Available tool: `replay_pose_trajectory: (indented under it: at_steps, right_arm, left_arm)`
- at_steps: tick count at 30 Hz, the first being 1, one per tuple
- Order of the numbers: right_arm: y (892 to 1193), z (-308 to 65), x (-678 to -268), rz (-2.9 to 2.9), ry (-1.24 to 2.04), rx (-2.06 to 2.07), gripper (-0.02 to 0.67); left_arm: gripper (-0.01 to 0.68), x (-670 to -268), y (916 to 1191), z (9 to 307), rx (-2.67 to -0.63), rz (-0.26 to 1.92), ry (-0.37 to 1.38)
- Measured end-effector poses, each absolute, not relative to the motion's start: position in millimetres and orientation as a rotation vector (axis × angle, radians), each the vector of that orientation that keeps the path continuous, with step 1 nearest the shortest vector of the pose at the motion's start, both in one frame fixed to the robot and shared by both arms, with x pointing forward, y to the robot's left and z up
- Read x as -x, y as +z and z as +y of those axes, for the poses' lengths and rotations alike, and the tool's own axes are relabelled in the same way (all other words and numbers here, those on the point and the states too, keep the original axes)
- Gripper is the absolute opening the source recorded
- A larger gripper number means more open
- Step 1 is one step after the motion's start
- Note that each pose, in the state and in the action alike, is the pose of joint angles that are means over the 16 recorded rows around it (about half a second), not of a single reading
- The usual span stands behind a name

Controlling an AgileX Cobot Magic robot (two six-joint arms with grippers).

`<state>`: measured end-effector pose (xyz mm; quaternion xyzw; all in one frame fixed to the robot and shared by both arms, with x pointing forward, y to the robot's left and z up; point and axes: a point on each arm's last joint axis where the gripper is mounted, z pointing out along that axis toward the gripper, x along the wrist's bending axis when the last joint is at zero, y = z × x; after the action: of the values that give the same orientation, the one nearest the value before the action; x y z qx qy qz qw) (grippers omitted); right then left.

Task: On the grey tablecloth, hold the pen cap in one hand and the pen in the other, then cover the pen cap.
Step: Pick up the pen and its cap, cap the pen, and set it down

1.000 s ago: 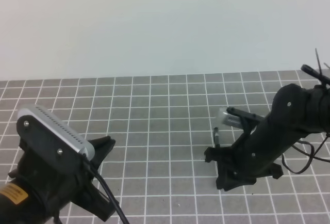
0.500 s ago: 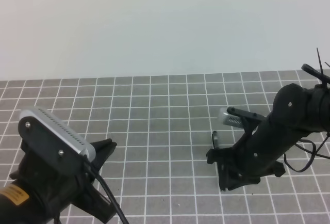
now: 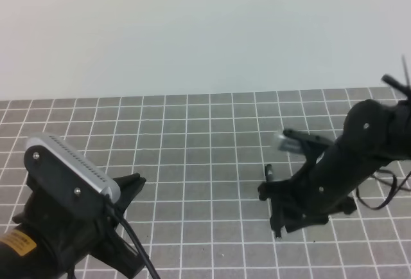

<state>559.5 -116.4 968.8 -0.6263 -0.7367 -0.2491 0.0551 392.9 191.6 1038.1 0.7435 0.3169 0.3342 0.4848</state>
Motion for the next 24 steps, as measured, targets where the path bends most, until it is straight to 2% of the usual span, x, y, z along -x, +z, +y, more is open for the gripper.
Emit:
replay_pose_trajectory:
  at_steps: [5,13,19,24]
  right_arm:
    - [1004.6,-121.9,-548.4,-2.344,-0.855,1.807,0.127]
    - [1081.0,-140.7,-511.4,-2.57,-1.099,1.608,0.018]
    - [1123.9,-162.2,-470.2,-2.708,-1.289,1.488,-0.003]
    - [1136.8,-182.5,-431.0,-2.79,-1.428,1.416,-0.003]
  left_arm:
    - [-0.001,-391.6,1042.3,193.7,-1.796,0.746,0.849]
    - [-0.001,-379.5,1060.4,203.2,-1.727,0.663,0.927]
    - [-0.001,-359.4,1078.3,215.2,-1.654,0.576,0.964]
    - [-0.001,-339.6,1090.2,225.8,-1.603,0.492,0.985]
